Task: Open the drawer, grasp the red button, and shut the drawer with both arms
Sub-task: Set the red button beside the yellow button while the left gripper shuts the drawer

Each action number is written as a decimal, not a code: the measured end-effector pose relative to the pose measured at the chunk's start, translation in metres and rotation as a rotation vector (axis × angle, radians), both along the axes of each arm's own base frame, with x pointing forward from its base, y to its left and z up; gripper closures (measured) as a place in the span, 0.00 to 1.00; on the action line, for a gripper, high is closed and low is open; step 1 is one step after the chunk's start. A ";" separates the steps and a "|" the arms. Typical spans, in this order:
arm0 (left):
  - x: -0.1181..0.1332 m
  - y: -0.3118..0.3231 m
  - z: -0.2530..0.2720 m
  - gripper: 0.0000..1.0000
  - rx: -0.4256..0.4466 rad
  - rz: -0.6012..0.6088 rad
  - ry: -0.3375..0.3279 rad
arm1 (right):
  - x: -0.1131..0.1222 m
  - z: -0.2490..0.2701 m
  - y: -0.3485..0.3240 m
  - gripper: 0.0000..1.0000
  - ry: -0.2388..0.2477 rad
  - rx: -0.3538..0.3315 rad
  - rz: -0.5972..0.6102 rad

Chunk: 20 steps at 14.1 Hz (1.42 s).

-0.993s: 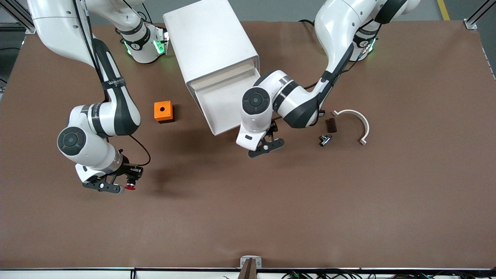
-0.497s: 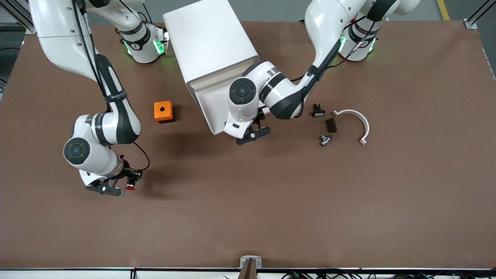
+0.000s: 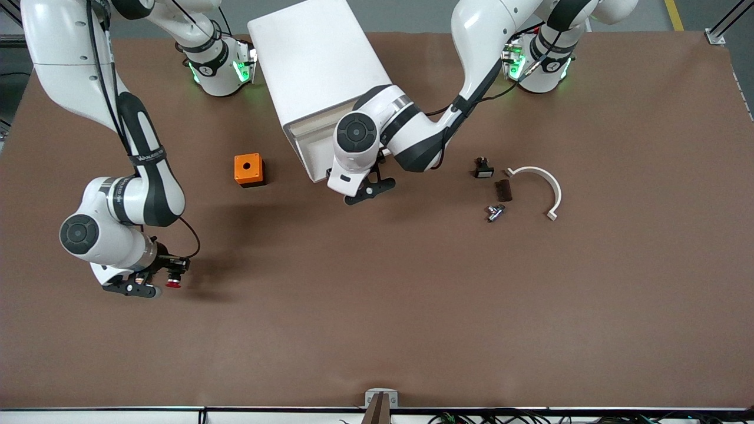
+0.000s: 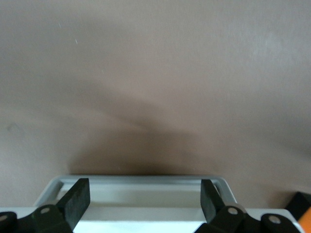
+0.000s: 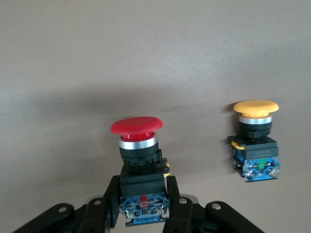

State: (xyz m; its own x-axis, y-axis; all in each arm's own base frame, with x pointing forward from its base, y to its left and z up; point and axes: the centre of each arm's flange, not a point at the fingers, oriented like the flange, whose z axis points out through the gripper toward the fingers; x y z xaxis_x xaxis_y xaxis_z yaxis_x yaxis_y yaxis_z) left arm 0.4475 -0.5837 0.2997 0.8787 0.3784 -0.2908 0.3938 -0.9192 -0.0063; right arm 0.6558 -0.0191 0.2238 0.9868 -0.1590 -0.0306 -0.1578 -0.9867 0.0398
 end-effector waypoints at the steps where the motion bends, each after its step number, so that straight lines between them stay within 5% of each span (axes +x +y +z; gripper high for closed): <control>1: -0.002 -0.002 0.000 0.00 -0.011 0.011 0.018 | -0.004 -0.006 -0.004 0.59 -0.001 0.000 -0.002; 13: -0.039 -0.026 -0.022 0.00 -0.136 0.130 0.292 | -0.013 -0.038 -0.016 0.59 0.011 0.002 -0.022; 20: -0.029 -0.023 -0.018 0.00 -0.154 0.150 0.291 | -0.009 -0.039 -0.013 0.59 -0.025 0.001 -0.014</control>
